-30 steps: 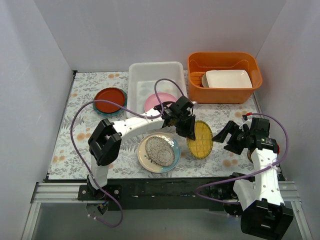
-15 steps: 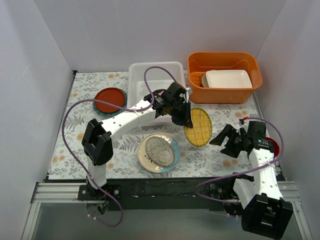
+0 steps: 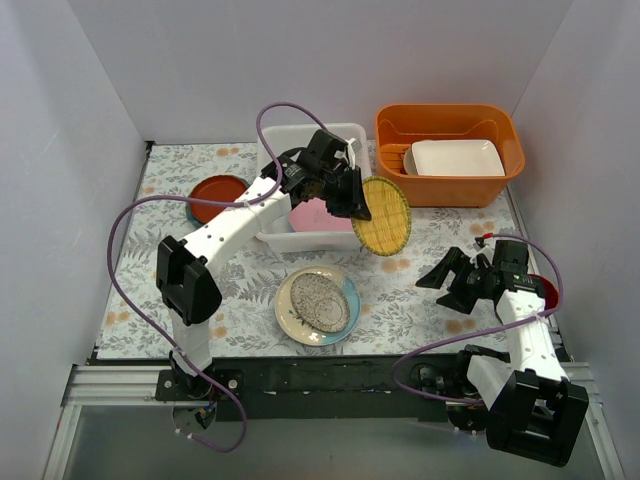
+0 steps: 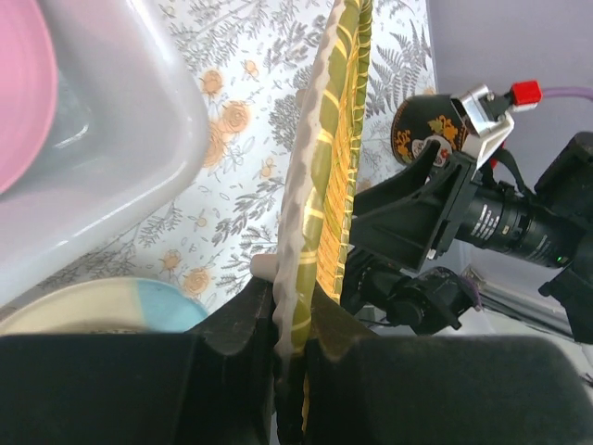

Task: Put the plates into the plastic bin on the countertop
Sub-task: Place the plate in the plastic bin.

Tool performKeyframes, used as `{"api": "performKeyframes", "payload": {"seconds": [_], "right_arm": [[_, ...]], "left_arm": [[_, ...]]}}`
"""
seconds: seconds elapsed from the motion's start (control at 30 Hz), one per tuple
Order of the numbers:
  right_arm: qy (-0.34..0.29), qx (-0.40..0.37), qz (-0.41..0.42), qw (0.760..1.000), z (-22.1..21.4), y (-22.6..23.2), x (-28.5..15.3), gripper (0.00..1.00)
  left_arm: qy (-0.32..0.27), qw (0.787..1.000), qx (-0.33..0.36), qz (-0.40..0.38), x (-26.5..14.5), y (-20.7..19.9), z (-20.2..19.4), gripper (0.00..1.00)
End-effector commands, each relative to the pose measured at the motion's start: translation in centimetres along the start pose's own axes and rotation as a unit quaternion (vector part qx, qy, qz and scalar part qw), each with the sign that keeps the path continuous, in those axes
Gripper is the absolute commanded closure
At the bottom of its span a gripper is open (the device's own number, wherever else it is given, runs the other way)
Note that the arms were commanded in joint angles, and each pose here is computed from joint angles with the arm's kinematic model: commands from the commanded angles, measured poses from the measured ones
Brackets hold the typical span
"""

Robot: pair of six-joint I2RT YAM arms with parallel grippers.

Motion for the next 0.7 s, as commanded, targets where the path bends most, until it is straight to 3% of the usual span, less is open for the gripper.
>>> {"api": "performKeyframes", "payload": {"seconds": [0.0, 0.67], "right_arm": [[0.006, -0.004, 0.013, 1.0, -0.3, -0.2, 0.3, 0.11], [0.019, -0.002, 0.007, 1.0, -0.4, -0.8, 0.8, 0.11]], "left_arm": [[-0.029, 0.999, 0.003, -0.018, -2.8, 0.1, 1.3, 1.0], [-0.05, 0.998, -0.039, -0.021, -4.2, 4.4, 3.0, 1.0]]}}
Point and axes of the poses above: each gripper's point midway between its finger pads, its own x axis out along the fingers, its own y axis along the line the jaws close on, z = x × y, the point moved 8 cm from there along -x, back along the fingers, and after that the axes turned 14 degrees about x, right-handed, at the moved point
